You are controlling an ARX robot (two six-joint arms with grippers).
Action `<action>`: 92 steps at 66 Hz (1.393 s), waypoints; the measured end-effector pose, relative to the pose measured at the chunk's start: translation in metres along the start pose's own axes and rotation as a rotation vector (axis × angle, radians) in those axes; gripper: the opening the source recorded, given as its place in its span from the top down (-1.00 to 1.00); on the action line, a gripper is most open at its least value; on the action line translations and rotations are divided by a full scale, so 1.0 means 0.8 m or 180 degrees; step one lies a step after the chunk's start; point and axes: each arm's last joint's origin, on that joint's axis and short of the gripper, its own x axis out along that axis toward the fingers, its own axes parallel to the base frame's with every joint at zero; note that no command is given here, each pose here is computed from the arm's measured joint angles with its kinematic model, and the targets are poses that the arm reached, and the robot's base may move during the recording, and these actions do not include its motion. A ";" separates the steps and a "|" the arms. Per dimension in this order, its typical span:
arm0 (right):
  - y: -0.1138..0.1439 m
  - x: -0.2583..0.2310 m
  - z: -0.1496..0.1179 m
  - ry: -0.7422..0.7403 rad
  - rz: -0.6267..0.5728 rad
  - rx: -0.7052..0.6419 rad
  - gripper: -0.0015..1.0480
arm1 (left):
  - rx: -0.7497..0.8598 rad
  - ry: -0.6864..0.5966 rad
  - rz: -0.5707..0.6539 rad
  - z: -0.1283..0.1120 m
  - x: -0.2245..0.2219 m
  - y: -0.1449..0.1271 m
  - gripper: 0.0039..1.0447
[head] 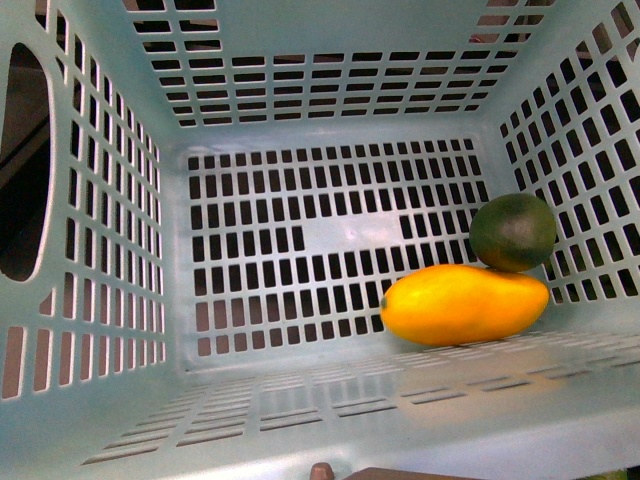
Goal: Pick mango and avocado into basket
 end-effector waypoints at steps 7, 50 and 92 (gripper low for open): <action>-0.027 -0.033 -0.009 -0.0244 -0.0029 -0.0738 -0.25 | -0.0004 -0.0003 0.0002 0.000 0.000 0.000 0.73; -0.102 -0.106 -0.071 -0.0151 -0.0070 -0.1308 0.96 | -0.0005 0.0000 -0.0002 0.000 0.000 0.000 0.73; -0.112 -0.140 -0.094 -0.0219 -0.0050 -0.1311 0.96 | -0.0004 0.0002 -0.0003 0.000 0.000 0.000 0.73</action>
